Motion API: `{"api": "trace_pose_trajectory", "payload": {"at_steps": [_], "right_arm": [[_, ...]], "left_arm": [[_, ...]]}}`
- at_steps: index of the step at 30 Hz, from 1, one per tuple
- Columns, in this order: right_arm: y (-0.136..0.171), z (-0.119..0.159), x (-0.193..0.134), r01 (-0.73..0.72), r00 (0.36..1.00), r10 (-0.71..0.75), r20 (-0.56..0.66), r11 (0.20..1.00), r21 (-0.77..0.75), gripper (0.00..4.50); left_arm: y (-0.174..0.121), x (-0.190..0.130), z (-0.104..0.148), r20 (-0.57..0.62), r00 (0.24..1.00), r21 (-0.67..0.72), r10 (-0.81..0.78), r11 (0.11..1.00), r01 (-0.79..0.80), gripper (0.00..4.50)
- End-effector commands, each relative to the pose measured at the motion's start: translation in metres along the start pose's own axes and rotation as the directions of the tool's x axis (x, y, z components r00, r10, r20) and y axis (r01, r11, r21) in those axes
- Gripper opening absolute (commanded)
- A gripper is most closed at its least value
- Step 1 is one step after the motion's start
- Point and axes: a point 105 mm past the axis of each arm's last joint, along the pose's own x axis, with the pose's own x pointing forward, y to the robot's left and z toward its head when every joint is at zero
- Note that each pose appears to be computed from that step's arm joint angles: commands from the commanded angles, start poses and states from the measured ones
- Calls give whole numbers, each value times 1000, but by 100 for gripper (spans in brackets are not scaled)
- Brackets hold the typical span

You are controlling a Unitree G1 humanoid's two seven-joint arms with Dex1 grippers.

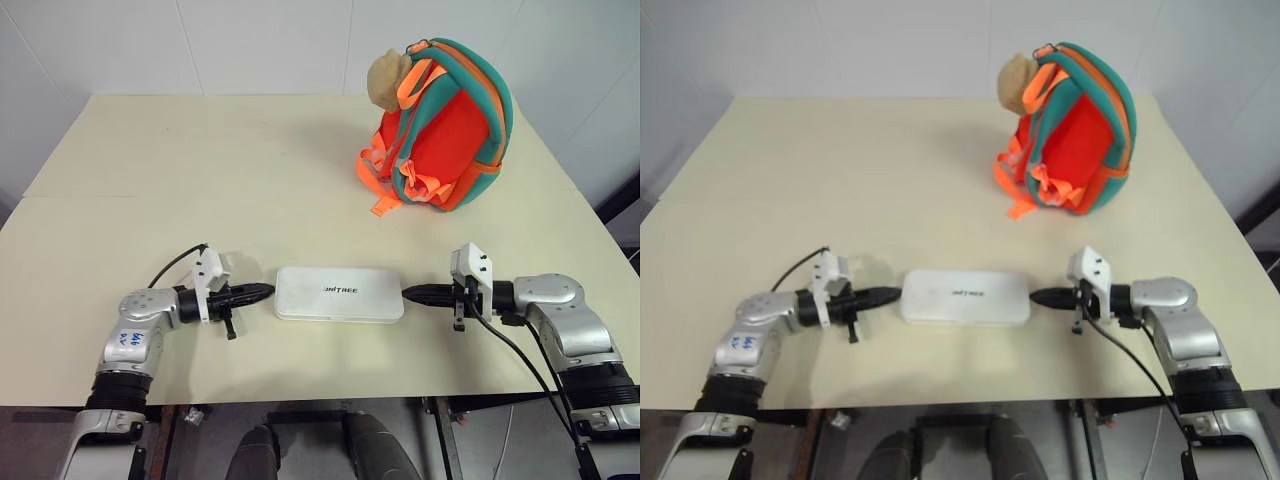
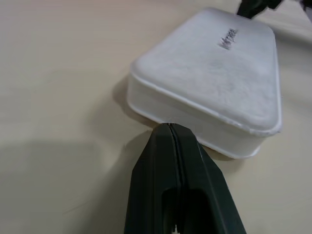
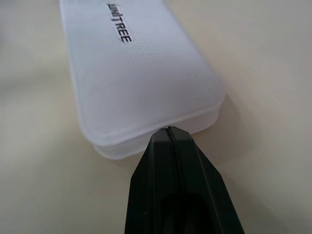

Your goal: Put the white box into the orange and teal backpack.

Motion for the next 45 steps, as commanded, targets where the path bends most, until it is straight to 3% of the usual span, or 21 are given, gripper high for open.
{"api": "trace_pose_trajectory", "payload": {"at_steps": [1,3,8,13,16,19,26,32,45], "right_arm": [[2,31,-20,-23,997,23,70,1000,4,60],[3,34,-29,-24,999,23,49,999,24,123],[8,45,-45,-36,999,34,25,997,74,291],[14,53,-42,-44,999,41,25,990,135,450],[22,54,-34,-72,997,71,10,983,168,450],[23,53,-28,-54,998,59,-15,979,198,450],[16,37,-24,19,992,13,-126,970,244,450],[24,30,-21,-11,987,53,-149,963,269,450],[24,24,-8,-28,988,71,-136,954,298,450]], "left_arm": [[9,-14,16,-24,1000,-1,14,1000,-14,62],[11,-18,20,-41,999,-17,11,1000,-11,120],[7,-21,33,-27,997,-212,-70,975,63,276],[2,-17,23,-147,983,-400,-113,915,45,436],[-8,-12,15,-188,965,-539,-184,840,55,447],[-4,-5,7,-249,956,-583,-153,812,-21,447],[-26,13,14,-203,942,-730,-266,683,36,447],[-44,18,18,-180,923,-779,-341,622,78,447],[-56,35,9,-166,919,-807,-358,584,82,447]]}}
